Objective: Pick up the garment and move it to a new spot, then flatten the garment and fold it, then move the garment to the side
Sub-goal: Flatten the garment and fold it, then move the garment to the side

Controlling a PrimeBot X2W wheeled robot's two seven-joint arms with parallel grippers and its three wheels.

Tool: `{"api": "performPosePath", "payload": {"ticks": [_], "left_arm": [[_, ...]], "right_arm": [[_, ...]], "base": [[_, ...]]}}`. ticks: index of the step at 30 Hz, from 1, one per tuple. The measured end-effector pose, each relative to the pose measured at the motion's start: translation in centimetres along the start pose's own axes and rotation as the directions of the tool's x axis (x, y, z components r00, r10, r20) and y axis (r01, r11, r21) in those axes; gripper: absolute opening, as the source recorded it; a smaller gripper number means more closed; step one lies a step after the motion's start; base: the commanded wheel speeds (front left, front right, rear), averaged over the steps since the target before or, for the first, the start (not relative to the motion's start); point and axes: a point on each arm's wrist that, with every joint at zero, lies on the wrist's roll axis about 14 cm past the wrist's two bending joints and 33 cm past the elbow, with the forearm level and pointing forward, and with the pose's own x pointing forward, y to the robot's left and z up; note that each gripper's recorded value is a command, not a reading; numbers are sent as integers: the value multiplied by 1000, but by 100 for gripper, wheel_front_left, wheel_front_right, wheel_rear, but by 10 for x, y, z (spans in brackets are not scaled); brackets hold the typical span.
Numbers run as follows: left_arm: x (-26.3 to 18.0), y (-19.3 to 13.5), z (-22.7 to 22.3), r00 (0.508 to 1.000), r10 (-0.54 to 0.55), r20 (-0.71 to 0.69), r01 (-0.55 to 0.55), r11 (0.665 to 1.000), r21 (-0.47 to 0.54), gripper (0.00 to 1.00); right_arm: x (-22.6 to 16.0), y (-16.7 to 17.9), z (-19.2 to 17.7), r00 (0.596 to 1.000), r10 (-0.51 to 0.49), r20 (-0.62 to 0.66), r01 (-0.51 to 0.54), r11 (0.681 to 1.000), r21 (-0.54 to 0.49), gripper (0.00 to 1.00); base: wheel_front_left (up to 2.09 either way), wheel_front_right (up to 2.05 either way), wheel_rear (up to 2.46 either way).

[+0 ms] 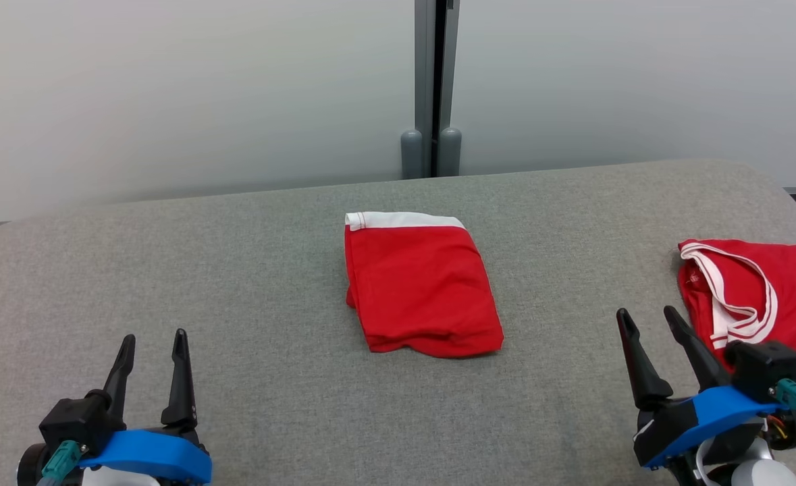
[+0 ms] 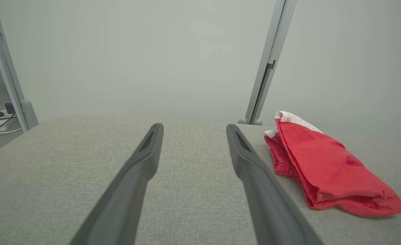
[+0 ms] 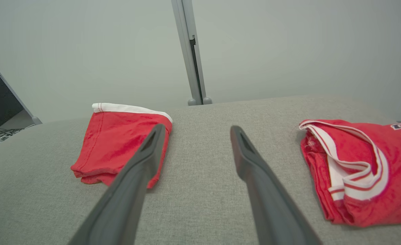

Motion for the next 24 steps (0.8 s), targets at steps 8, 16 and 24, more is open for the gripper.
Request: {"api": "performPosePath", "payload": {"ticks": [8, 16, 24], "left_arm": [[1, -1, -4, 1000, 2, -10, -2, 1000, -5, 100], [1, -1, -6, 1000, 5, -12, -5, 1000, -9, 100], [-1, 6, -4, 1000, 28, -5, -29, 1000, -13, 100]], "right_arm": [[1, -1, -6, 1000, 0, -15, 0, 1000, 4, 100], [4, 1, -11, 999, 9, -32, -9, 1000, 5, 100], [30, 23, -7, 995, 82, -60, -82, 997, -10, 100]], "base": [[0, 0, 0], [0, 0, 0], [0, 0, 0]]}}
